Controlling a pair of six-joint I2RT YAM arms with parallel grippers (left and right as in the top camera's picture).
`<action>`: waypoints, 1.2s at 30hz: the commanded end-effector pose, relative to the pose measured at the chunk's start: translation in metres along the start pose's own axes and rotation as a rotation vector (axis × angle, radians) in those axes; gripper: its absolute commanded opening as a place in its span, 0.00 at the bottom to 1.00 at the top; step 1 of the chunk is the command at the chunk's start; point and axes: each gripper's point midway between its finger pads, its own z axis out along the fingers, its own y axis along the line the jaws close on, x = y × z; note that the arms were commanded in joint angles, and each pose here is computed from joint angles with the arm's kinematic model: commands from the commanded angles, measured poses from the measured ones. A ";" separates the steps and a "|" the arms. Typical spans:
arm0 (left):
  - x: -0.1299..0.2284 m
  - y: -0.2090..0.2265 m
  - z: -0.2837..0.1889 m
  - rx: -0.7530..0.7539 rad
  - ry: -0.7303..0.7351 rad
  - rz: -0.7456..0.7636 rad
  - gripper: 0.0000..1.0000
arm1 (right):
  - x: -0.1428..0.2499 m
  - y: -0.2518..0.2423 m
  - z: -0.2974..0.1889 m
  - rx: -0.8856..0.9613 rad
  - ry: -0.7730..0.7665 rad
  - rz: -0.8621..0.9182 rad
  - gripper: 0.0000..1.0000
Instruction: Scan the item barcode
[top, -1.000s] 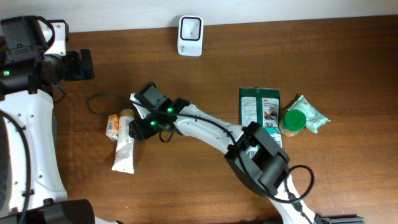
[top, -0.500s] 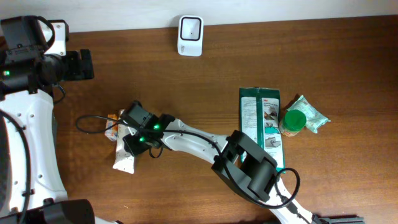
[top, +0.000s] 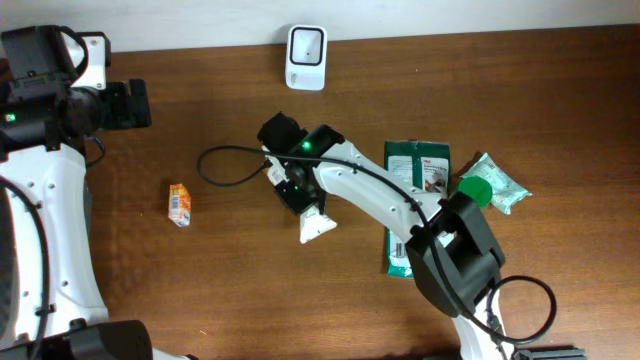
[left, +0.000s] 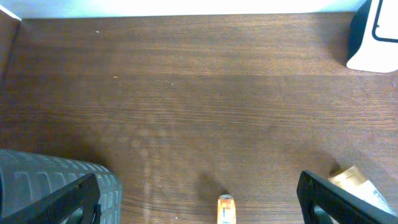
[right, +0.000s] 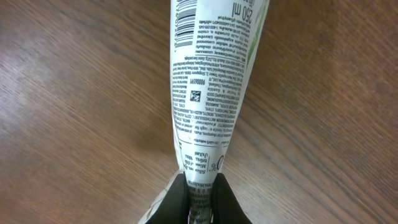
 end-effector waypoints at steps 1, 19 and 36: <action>-0.004 0.005 -0.008 -0.012 -0.021 -0.021 0.99 | 0.010 0.015 0.009 -0.018 0.034 -0.043 0.16; -0.004 0.005 -0.008 -0.012 -0.021 -0.021 0.99 | 0.016 -0.077 -0.053 -0.515 -0.057 0.076 0.86; -0.004 0.005 -0.008 -0.012 -0.021 -0.021 0.99 | 0.030 -0.044 0.018 0.243 0.171 -0.173 0.98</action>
